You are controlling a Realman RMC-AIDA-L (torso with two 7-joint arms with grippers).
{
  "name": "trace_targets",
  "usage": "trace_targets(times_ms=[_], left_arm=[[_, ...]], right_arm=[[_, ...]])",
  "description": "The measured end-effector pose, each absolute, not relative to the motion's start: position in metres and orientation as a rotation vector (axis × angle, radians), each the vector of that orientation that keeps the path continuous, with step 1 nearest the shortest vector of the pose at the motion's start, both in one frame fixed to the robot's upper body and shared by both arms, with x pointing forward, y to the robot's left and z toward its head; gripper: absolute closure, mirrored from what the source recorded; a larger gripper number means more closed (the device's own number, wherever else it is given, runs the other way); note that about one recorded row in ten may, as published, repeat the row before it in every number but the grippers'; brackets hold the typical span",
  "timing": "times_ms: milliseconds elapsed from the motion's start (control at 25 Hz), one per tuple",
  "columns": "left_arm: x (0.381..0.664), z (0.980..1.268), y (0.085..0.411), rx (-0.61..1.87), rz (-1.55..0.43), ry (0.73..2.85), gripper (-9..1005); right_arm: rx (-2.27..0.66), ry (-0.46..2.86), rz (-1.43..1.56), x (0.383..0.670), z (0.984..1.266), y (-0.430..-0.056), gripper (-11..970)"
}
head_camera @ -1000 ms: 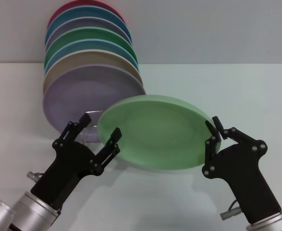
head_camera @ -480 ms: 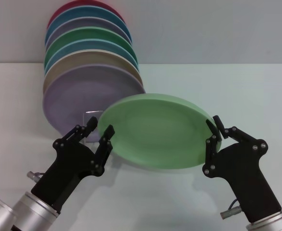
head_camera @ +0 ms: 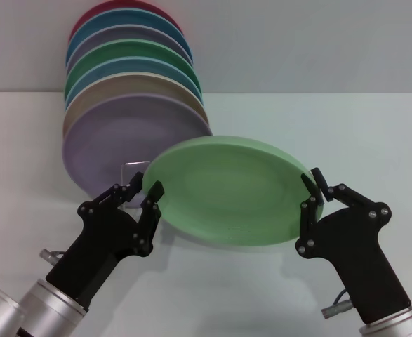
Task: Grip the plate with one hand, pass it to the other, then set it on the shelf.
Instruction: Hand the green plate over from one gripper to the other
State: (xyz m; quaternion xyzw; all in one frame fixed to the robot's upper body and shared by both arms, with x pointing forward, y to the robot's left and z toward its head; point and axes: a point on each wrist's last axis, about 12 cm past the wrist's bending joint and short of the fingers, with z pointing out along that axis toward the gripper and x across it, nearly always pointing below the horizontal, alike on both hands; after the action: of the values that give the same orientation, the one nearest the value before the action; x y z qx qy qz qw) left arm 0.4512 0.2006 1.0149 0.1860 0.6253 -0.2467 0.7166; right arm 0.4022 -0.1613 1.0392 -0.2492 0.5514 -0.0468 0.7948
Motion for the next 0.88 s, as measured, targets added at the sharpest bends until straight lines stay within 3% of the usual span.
trace_targets(times_ms=[880], left_arm=[[0.4538, 1.0158, 0.1989, 0.419, -0.548, 1.382, 799]], right_arm=[[-0.539, 1.185, -0.101, 0.4040, 1.0392, -0.1621, 935]])
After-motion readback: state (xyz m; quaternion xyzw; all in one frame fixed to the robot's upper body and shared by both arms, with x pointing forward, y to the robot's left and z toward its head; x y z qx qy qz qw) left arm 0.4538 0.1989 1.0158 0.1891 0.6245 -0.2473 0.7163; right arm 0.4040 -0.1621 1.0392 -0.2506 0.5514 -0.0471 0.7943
